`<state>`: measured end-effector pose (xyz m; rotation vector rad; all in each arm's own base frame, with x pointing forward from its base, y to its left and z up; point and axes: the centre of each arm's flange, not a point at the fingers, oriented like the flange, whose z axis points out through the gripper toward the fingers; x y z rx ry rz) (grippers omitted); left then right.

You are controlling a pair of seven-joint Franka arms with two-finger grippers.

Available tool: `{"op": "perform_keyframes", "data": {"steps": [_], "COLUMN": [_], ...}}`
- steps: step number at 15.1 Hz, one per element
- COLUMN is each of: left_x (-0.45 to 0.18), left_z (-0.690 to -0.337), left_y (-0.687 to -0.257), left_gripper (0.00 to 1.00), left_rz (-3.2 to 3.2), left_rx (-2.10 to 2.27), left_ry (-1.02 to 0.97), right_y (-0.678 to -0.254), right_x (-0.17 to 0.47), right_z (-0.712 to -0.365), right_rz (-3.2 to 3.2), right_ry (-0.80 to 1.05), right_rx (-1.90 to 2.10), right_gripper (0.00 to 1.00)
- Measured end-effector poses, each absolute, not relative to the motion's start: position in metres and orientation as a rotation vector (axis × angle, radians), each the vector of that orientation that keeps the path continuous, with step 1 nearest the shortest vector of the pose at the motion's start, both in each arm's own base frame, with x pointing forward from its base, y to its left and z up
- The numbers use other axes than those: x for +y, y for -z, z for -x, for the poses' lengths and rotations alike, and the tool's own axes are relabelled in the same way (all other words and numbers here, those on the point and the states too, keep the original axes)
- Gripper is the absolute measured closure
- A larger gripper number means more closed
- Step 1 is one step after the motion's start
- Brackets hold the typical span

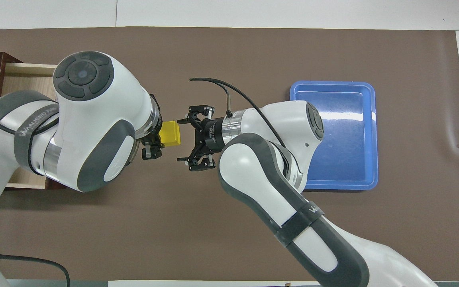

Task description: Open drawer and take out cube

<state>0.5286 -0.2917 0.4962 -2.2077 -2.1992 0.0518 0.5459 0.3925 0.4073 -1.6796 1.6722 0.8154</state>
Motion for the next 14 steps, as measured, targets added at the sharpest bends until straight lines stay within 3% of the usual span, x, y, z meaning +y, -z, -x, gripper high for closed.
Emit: {"op": "perform_keyframes", "data": {"steps": [14], "left_x": [-0.2929], "left_z": [-0.528], "left_y": [-0.4963], "left_gripper": [0.45], "left_rz": [2.211], "left_rx": [-2.197], "left_ry": [-0.052], "right_y": [-0.4077], "right_x": [0.4021], "right_z": [-0.5434], "right_rz": [1.695], "right_ry": [-0.82], "right_rx": [1.651], "right_gripper": [0.0]}}
